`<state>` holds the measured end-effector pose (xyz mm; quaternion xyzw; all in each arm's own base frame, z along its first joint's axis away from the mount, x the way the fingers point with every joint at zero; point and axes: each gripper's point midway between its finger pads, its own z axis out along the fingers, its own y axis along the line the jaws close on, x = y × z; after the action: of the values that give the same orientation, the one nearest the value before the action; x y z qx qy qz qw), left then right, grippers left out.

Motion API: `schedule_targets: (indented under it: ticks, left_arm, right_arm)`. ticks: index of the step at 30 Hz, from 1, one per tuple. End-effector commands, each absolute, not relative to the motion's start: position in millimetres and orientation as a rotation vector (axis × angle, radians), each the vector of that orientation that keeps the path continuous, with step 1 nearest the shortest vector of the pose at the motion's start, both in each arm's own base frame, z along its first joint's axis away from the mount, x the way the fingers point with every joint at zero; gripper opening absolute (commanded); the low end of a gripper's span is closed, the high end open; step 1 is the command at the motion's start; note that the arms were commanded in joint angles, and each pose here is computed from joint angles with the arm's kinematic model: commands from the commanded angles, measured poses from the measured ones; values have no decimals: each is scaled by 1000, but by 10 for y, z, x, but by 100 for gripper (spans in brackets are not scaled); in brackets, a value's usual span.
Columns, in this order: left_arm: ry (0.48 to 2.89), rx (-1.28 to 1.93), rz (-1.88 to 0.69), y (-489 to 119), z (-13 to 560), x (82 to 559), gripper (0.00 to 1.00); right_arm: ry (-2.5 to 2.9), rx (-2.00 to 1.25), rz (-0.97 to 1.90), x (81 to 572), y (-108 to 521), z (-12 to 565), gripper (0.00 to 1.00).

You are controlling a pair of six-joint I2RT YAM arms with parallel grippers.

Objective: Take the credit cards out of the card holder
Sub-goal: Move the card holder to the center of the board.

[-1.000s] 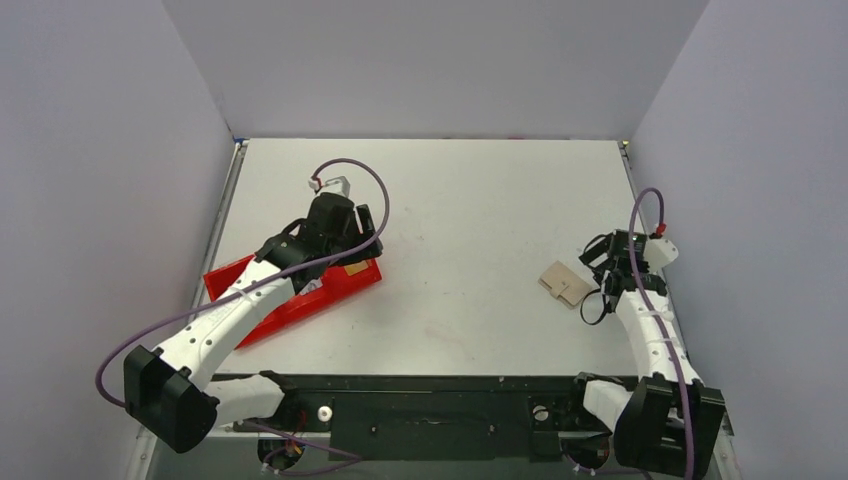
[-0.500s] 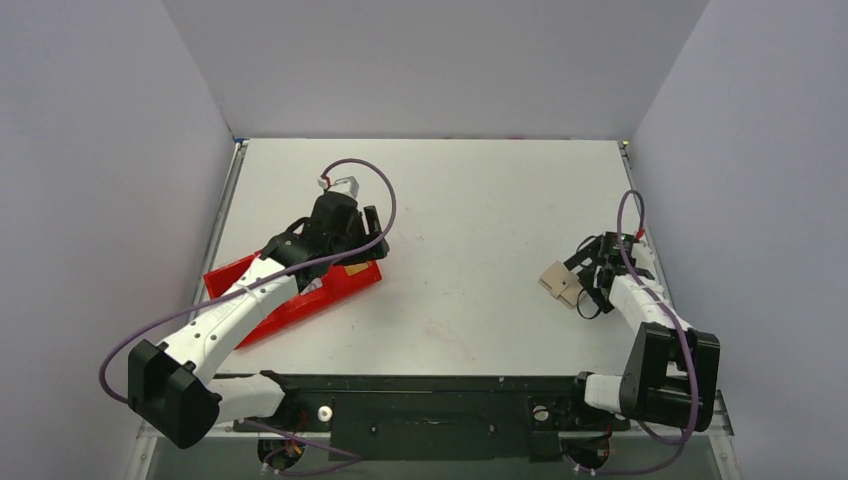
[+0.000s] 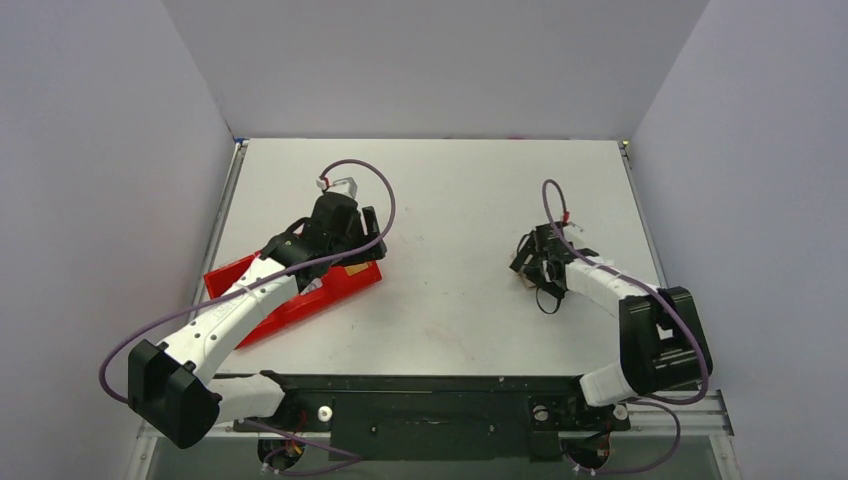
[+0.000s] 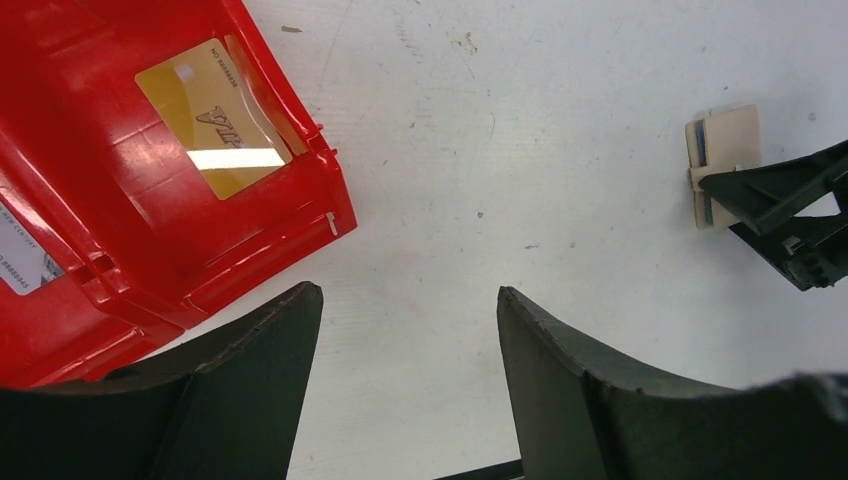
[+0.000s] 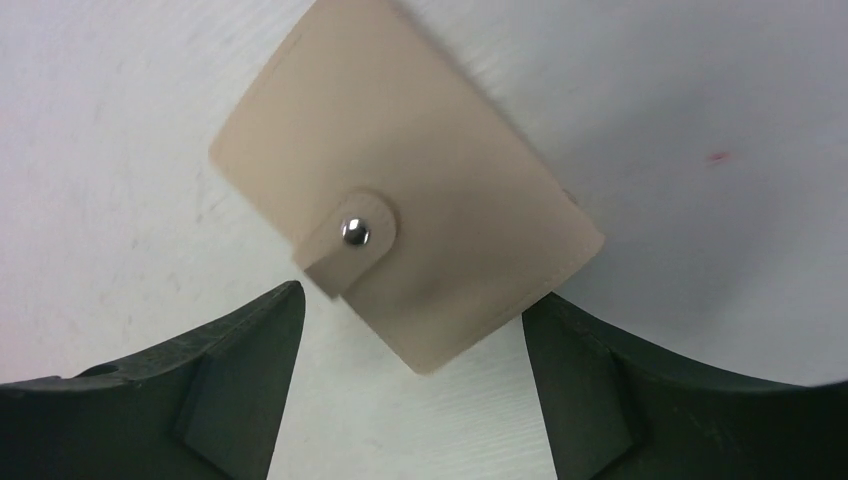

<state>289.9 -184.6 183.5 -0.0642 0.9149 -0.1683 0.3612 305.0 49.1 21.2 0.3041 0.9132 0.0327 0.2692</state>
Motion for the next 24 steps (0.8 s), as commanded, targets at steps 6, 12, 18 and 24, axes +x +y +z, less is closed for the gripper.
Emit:
schedule_targets:
  ticks: [6, 12, 18, 24]
  left_arm:
    - [2338, -195, -412, -1825, 1916, 2948, 63]
    - [2344, -193, -409, -1815, 1925, 2936, 63]
    - [2345, -182, -432, -1844, 1939, 2927, 63]
    - [2348, -177, -427, -1803, 1986, 2953, 63]
  right_arm:
    - [2554, 417, 161, 2844, 1641, 317, 75]
    - [2449, 311, -33, 2818, 1443, 770, 81]
    - [2339, 330, -296, 3128, 864, 1143, 92]
    - [2406, 249, -356, 3456, 739, 889, 96]
